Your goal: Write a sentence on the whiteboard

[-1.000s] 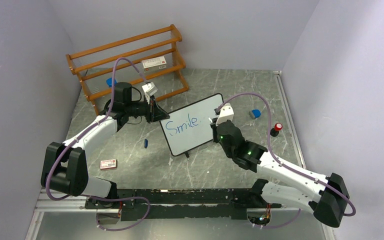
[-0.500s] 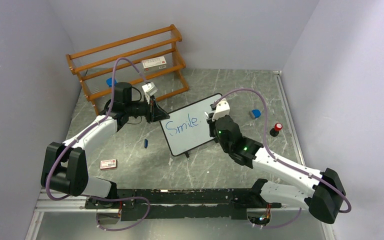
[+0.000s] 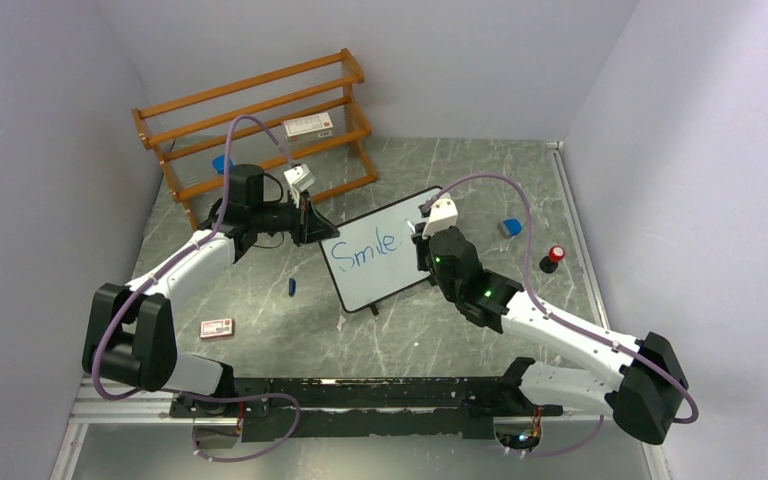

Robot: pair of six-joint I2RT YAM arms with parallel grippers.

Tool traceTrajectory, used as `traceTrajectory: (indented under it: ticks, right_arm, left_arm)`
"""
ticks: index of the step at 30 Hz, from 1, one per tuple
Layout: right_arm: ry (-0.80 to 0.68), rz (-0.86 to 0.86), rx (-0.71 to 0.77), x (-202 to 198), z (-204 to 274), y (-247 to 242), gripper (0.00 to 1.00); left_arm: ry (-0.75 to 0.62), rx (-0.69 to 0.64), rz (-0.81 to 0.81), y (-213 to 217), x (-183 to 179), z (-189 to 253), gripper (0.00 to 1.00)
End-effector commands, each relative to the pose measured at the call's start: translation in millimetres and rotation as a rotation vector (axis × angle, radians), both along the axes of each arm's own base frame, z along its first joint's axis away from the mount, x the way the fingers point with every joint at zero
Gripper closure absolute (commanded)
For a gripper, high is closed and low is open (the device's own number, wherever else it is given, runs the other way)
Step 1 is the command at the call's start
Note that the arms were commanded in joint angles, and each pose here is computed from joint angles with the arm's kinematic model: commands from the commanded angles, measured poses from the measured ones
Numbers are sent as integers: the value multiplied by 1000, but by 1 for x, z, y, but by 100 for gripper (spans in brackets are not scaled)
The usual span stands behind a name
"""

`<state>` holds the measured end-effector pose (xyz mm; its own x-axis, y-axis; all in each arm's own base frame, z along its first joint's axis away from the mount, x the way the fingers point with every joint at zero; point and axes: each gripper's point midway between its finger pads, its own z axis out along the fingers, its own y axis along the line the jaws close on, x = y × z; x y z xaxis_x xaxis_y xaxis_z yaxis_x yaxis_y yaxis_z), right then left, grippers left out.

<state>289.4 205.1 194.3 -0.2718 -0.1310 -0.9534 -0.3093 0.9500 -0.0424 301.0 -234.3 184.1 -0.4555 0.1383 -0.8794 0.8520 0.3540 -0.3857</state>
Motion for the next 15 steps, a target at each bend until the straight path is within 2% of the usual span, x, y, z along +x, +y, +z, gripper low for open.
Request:
traceTrajectory:
  ticks: [1, 15]
  right_arm:
    - [45, -3, -12, -4, -12, -5, 100]
    - [131, 3, -31, -20, -38, -14, 100]
  left_arm:
    - [-10, 36, -2, 4, 4, -9, 95]
    - [-8, 39, -1, 4, 4, -10, 95]
